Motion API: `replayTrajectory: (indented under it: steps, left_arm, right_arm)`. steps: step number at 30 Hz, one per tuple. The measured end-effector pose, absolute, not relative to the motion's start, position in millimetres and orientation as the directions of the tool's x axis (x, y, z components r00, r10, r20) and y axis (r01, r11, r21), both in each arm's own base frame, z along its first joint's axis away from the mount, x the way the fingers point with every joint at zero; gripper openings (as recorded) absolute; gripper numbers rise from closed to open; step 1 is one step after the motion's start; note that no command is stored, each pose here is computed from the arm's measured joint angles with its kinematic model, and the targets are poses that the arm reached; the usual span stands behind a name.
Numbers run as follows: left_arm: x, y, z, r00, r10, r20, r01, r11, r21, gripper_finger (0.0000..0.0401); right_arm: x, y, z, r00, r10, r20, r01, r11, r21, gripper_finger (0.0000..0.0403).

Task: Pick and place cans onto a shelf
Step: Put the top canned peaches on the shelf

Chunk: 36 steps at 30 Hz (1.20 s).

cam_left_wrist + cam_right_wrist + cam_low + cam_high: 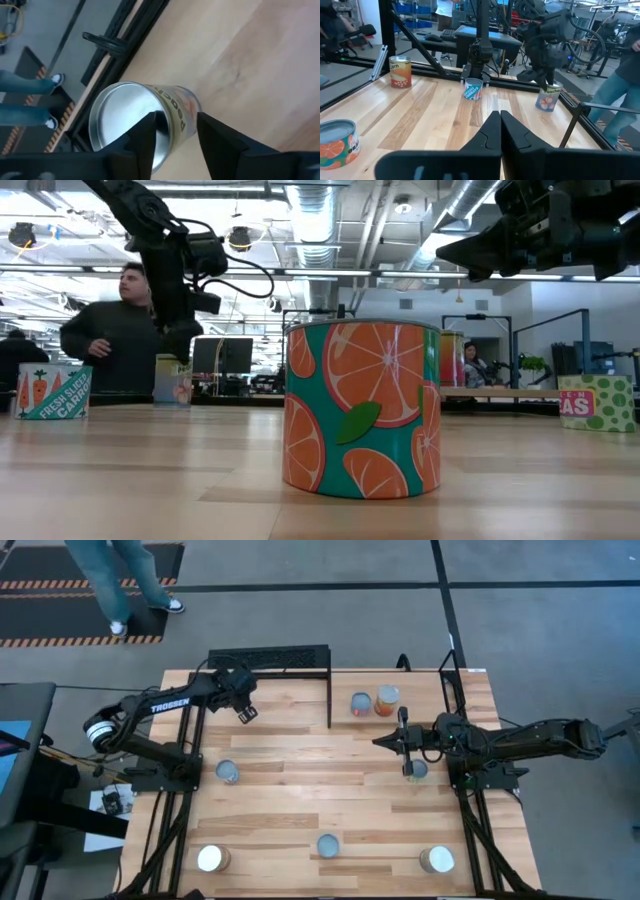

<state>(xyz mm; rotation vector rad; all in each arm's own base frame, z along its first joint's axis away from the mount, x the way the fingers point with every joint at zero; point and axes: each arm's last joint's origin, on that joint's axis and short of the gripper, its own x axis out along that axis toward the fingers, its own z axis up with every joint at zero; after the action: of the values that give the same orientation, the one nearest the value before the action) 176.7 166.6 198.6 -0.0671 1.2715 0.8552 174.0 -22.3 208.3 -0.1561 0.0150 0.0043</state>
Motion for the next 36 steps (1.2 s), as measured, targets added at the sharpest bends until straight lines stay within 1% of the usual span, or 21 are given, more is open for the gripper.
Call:
replayTrajectory:
  steps: [3,8,9,16,23,30,33,36]
  left_arm:
    - [176,167,198,0.024,0.531,-0.847,-0.58,0.697,0.421,0.0089]
    - [176,167,197,0.025,0.53,-0.848,-0.542,0.72,0.434,0.0019]
    - [176,167,197,0.025,0.529,-0.848,-0.536,0.723,0.436,0.0011]
    - [173,163,206,0.08,0.523,-0.849,-0.518,0.749,0.413,0.0002]
    - [167,151,221,0.236,0.45,-0.861,-0.498,0.817,0.291,0.0]
    - [167,148,223,0.247,0.439,-0.864,-0.491,0.825,0.279,0.0]
    - [173,142,223,0.284,0.413,-0.865,-0.455,0.852,0.257,0.0]
    - [183,130,224,0.34,0.371,-0.864,-0.386,0.893,0.232,0.0]
  right_arm:
    - [174,-22,208,1.0,0.003,-0.016,-0.005,0.988,-0.156,0.001]
    - [174,-22,208,1.0,0.003,-0.015,-0.005,0.988,-0.156,0.001]
    - [174,-22,208,1.0,0.003,-0.015,-0.005,0.988,-0.156,0.001]
    - [174,-22,208,1.0,0.003,-0.015,-0.005,0.988,-0.156,0.001]
    - [174,-22,208,1.0,0.003,-0.015,-0.005,0.988,-0.156,0.0011]
    - [174,-22,208,1.0,0.003,-0.015,-0.005,0.988,-0.156,0.0011]
    - [174,-22,208,1.0,0.003,-0.015,-0.005,0.988,-0.156,0.0011]
    - [174,-22,208,1.0,0.003,-0.015,-0.005,0.988,-0.156,0.0011]
